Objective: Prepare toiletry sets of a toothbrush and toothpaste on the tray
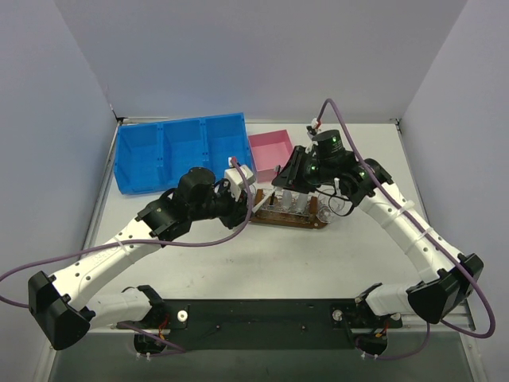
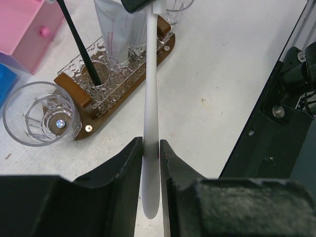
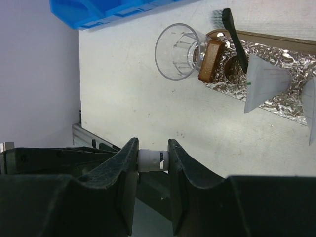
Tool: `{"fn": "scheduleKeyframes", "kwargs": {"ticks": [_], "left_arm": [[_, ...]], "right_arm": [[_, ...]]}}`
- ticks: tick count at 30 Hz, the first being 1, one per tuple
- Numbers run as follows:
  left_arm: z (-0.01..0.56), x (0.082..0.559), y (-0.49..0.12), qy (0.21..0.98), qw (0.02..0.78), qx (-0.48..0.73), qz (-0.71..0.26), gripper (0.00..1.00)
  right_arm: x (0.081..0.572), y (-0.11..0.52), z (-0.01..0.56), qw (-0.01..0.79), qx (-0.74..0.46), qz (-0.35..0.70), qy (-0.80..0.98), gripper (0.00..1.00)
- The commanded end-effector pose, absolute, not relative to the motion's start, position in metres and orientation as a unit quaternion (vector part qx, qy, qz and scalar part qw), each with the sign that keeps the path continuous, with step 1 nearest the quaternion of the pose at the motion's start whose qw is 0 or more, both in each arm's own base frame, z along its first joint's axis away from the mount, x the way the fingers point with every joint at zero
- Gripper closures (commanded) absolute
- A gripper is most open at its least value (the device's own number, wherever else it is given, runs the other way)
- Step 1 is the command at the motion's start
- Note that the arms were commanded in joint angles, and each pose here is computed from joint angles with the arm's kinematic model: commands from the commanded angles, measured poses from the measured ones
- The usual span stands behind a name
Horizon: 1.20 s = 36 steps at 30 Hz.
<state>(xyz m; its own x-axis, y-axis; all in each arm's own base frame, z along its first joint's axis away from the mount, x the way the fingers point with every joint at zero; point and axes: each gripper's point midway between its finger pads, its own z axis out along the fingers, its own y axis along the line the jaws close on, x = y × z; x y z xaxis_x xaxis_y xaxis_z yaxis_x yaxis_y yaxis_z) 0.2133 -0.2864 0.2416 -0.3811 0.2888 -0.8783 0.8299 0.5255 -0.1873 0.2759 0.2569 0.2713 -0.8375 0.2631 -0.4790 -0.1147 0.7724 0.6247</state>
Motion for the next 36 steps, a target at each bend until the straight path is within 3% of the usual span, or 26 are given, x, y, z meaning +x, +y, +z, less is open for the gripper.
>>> {"fn": "scheduleKeyframes", "kwargs": {"ticks": [1,4,10,20,36], "left_arm": [[0.273,0.216,-0.292,0.738,0.458,0.362,-0.338,0.61],[0.273,0.217,-0.291,0.740,0.459,0.359,-0.337,0.52],[0.276,0.221,-0.290,0.742,0.469,0.344,-0.334,0.46],[0.268,0.243,-0.273,0.777,0.480,0.278,-0.298,0.45],[0.264,0.250,-0.265,0.787,0.478,0.253,-0.297,0.45]], "right_arm": [[0.280,0.245,0.281,0.310,0.082,0.355,0.878,1.00],[0.282,0.237,0.281,0.322,0.102,0.359,0.870,1.00],[0.280,0.219,0.274,0.347,0.125,0.342,0.865,1.00],[0.283,0.171,0.269,0.458,0.159,0.287,0.826,1.00],[0.296,0.154,0.264,0.521,0.160,0.238,0.804,1.00]]}}
